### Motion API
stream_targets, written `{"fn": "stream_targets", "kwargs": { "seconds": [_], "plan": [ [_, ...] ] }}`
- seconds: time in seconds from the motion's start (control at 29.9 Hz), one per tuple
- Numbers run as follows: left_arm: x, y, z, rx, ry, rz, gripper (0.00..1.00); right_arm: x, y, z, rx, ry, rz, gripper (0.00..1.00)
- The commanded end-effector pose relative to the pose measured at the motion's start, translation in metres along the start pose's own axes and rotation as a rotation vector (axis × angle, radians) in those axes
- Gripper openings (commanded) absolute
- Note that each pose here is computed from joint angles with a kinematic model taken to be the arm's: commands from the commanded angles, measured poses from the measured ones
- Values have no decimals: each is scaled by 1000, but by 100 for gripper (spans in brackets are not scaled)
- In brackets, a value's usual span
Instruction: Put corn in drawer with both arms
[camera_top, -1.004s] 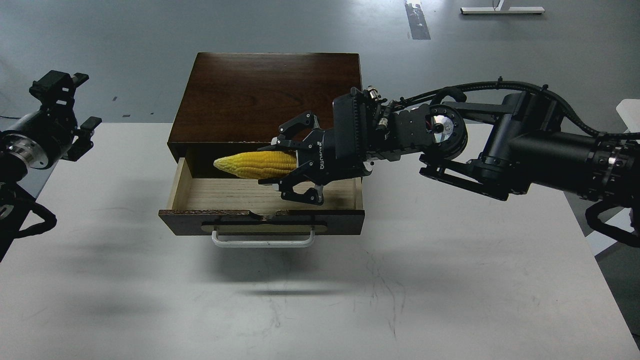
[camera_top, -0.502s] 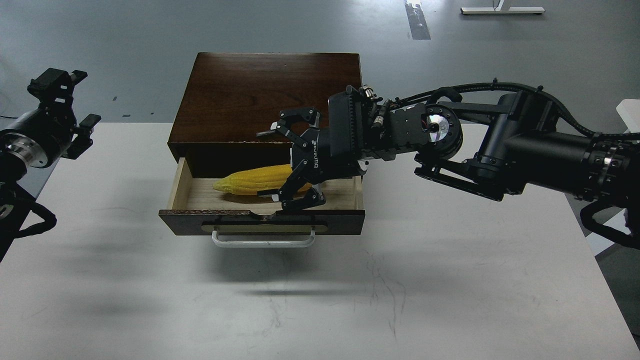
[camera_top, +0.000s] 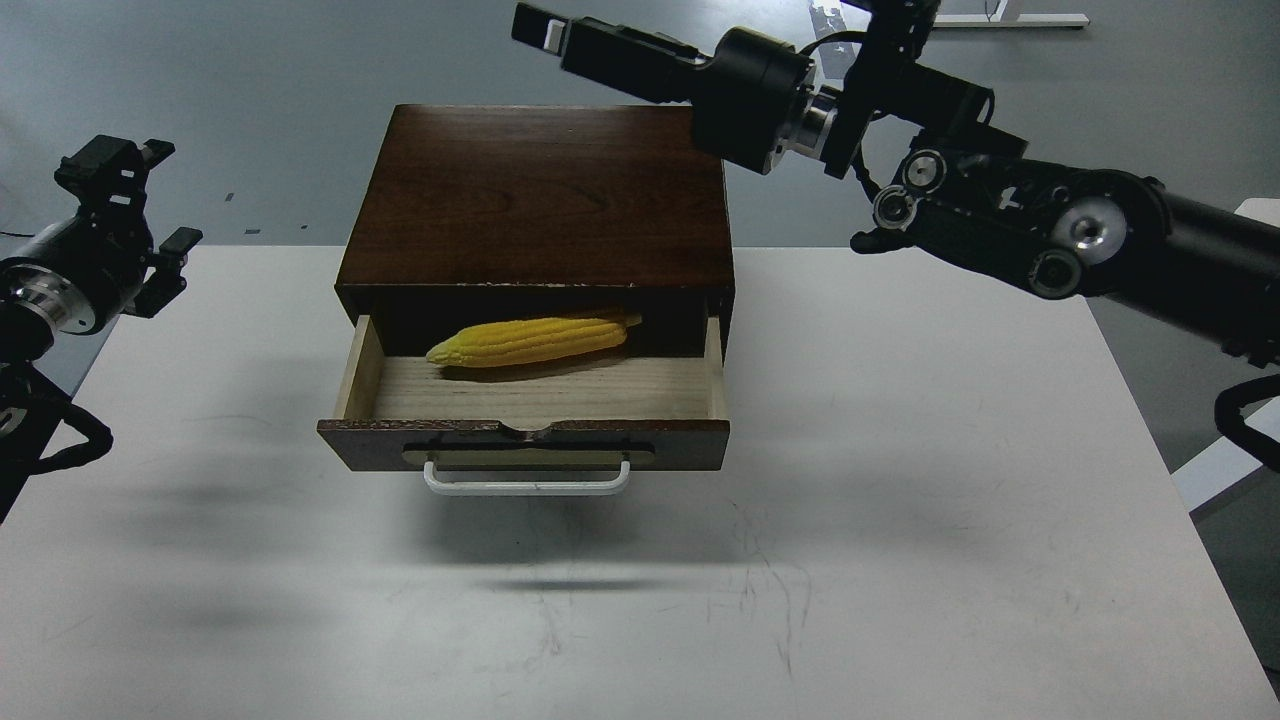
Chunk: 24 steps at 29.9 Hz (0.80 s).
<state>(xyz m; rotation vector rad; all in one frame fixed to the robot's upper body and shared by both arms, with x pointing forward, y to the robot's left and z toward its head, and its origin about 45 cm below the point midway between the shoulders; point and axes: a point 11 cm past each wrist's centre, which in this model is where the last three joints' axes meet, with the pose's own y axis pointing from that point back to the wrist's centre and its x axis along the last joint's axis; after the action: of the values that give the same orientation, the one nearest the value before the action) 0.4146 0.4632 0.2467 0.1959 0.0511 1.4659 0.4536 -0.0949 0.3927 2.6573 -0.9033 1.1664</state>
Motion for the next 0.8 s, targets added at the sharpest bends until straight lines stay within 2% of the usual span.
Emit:
{"fn": "stream_targets", "kwargs": {
  "seconds": [0.0,0.2,0.4,0.77],
  "plan": [
    [-2,0,0,0,2,-6,98,28,28,29,-81,-265,158,99],
    [-7,-3,-1,-5,20,-25,98,44,71,81,-169,-561,329,99],
    [-16,-7,-2,-10,38,-38,98,41,108,120,-250,-858,481,99],
    [-21,-10,-4,-11,51,-45,98,19,158,159,-354,-1052,559,100]
  ]
}}
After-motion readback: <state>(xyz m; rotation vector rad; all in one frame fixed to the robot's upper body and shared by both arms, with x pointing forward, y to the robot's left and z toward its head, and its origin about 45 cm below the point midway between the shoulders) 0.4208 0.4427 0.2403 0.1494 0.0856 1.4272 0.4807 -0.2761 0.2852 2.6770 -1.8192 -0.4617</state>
